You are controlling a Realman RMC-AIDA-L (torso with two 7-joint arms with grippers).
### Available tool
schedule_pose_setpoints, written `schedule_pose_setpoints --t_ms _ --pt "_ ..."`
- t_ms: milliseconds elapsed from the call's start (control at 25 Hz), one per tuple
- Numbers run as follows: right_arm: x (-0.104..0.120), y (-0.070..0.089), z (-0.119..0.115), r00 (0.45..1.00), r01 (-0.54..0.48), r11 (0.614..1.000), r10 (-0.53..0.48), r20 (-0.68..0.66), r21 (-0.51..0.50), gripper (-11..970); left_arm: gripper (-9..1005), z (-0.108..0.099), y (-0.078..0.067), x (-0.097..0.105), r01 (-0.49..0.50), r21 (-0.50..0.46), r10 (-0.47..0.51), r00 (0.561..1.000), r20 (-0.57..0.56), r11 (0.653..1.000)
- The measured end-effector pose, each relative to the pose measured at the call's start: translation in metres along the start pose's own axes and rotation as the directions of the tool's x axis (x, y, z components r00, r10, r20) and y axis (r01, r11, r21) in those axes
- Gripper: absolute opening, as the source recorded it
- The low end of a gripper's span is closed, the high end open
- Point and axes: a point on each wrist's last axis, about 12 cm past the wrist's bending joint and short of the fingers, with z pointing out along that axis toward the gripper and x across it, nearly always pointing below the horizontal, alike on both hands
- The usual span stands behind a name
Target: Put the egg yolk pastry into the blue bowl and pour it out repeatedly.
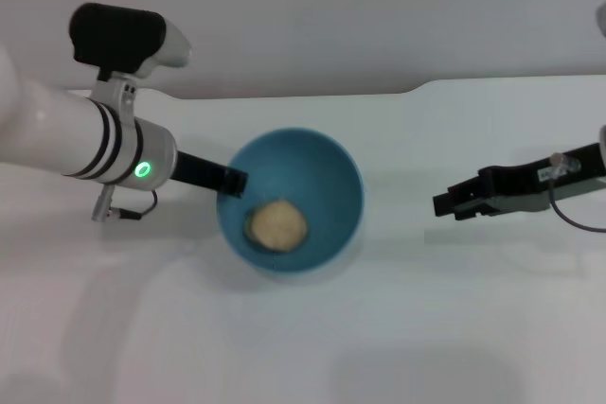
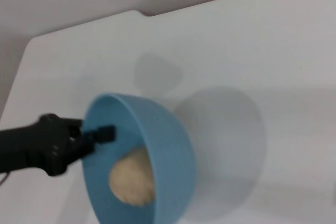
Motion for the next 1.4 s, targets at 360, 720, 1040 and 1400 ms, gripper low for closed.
schedule_pose_setpoints --t_ms 360,720,1040,1400 --pt "0.014 -0.021 -0.002 0.998 -0.065 0.997 0.064 0.023 0.033 311 0 -0.014 0.017 0.000 0.036 -0.063 -0.017 0.963 0.270 0.997" --pt "0.026 -0.045 -0.004 0.989 -0.143 0.988 0.140 0.055 0.064 312 0 -0.017 0.026 0.032 0.057 -0.165 0.035 0.860 0.508 0.985" --pt "0.027 -0.048 -0.003 0.986 -0.158 0.985 0.154 0.059 0.065 313 0 -0.004 -0.008 0.048 -0.013 -0.343 0.224 0.780 0.584 0.939" --pt "0.027 -0.049 -0.002 0.985 -0.161 0.985 0.157 0.064 0.065 313 0 0.002 -0.037 0.072 0.008 -0.474 0.350 0.665 0.660 0.880"
